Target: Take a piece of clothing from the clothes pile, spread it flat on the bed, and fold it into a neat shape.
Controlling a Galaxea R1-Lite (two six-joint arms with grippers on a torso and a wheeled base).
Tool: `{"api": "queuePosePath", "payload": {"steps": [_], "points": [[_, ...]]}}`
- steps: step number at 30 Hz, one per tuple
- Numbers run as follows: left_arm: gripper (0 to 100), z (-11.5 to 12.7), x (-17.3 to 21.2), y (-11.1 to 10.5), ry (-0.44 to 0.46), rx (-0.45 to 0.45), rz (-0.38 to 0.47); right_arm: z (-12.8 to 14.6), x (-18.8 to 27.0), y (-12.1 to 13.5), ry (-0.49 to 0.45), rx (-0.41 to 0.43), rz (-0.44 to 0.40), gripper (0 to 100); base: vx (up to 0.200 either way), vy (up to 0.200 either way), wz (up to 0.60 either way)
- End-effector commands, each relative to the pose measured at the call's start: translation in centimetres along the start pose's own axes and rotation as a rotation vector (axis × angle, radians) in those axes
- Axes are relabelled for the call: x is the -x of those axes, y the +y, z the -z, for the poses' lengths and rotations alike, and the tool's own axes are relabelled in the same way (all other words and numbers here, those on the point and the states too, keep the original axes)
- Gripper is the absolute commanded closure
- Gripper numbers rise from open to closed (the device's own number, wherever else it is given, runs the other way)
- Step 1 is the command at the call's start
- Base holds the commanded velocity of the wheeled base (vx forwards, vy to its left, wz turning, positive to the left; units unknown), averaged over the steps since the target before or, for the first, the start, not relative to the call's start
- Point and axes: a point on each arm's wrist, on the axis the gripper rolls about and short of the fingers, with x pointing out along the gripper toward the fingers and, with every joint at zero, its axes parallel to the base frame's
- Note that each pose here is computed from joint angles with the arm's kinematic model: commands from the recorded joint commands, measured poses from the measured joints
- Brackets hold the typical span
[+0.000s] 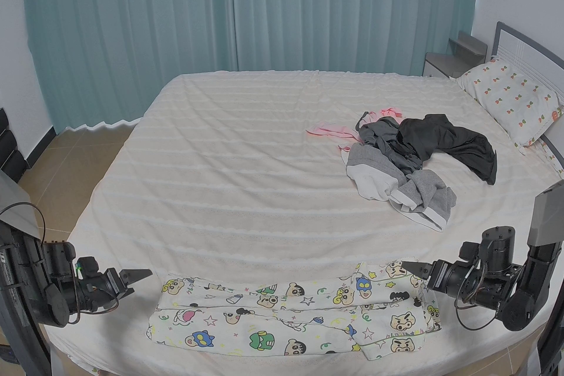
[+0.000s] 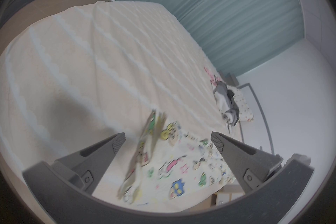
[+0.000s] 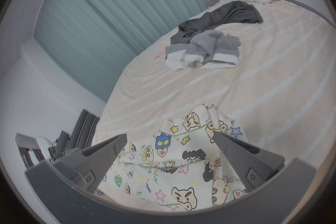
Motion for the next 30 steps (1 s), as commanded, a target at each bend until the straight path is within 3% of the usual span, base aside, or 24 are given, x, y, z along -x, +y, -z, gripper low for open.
{"api": "queuePosePath", "payload": {"steps": [1,4,9,14,20,30], "points": [[0,-2.1,-2.4,-4.0,-0.040,-0.170,0.119,0.1,1.3,0.3,-0.042,-0.064,0.004,0,0.000,0.000,0.00],[0,-3.5,-3.5,-4.8,-0.042,-0.205,0.118,0.0,1.4,0.4,-0.045,-0.065,-0.004,0,0.000,0.000,0.00],[0,-5.5,-5.6,-6.3,-0.015,-0.186,-0.099,0.0,1.4,0.4,-0.050,-0.073,-0.001,0,0.000,0.000,0.00],[0,-5.5,-4.8,-6.2,0.111,-0.291,-0.121,-0.1,1.5,0.5,-0.053,-0.092,-0.002,0,0.000,0.000,0.00],[0,-4.9,-5.3,-5.8,0.191,-0.275,-0.126,0.0,1.5,0.5,-0.048,-0.093,0.002,0,0.000,0.000,0.00],[0,-2.6,-7.4,-3.0,0.325,-0.279,-0.170,0.1,1.5,0.6,-0.041,-0.089,0.002,0,0.000,0.000,0.00]]}}
